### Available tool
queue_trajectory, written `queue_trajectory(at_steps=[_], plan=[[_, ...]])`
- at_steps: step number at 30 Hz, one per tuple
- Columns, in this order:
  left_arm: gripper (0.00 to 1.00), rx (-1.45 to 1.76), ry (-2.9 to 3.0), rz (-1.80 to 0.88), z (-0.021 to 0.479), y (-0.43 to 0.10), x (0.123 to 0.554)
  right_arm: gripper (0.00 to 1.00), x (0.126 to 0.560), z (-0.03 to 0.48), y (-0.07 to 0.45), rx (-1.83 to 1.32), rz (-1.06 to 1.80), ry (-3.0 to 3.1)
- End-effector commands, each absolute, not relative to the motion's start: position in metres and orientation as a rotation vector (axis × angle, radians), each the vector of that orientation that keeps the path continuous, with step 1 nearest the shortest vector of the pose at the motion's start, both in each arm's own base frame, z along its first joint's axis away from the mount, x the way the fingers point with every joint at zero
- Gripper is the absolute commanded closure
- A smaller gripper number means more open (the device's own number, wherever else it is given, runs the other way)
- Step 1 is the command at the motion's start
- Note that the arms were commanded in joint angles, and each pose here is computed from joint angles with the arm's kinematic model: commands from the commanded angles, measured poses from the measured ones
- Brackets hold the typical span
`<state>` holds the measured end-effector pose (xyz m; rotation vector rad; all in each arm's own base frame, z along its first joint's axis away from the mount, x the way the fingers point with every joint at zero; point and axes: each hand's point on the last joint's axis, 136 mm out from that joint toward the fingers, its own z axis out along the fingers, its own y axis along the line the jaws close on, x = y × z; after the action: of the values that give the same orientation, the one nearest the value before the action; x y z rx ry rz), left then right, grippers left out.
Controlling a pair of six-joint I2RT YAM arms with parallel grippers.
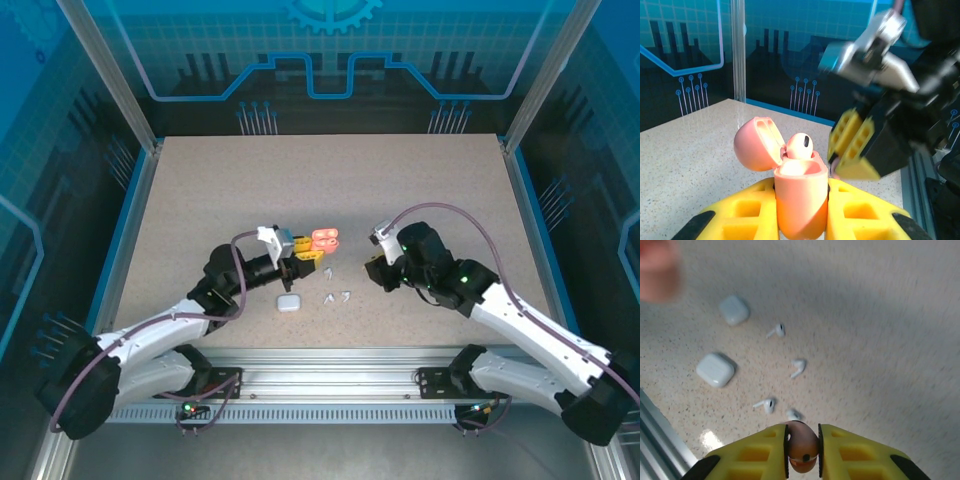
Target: Insert the wireless bluetooth earbuds into the charging case
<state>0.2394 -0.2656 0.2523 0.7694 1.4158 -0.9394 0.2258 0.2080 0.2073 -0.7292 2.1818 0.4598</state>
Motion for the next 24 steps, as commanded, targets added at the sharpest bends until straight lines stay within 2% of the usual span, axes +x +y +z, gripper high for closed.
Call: queue_trajectory(at_steps=[1,6,12,24], plan=[[1.00,0.772,1.357,-0.986,0.269,-0.272,0.236,0.79,0.229,0.261,0.212,-0.830,0.362,1.954],[1.00,0.770,1.369,-0.990,0.266,-0.274,0.239,0.80,0.226,0.309,0.226,-0.897,0.280,1.757],[1.00,0.769,1.362,-0.992,0.267,-0.275,0.240,0.80,0.225,0.338,0.251,-0.986,0.193,1.628],[1.00,0.771,1.346,-0.994,0.271,-0.275,0.238,0.81,0.236,0.331,0.294,-1.114,0.096,1.604]])
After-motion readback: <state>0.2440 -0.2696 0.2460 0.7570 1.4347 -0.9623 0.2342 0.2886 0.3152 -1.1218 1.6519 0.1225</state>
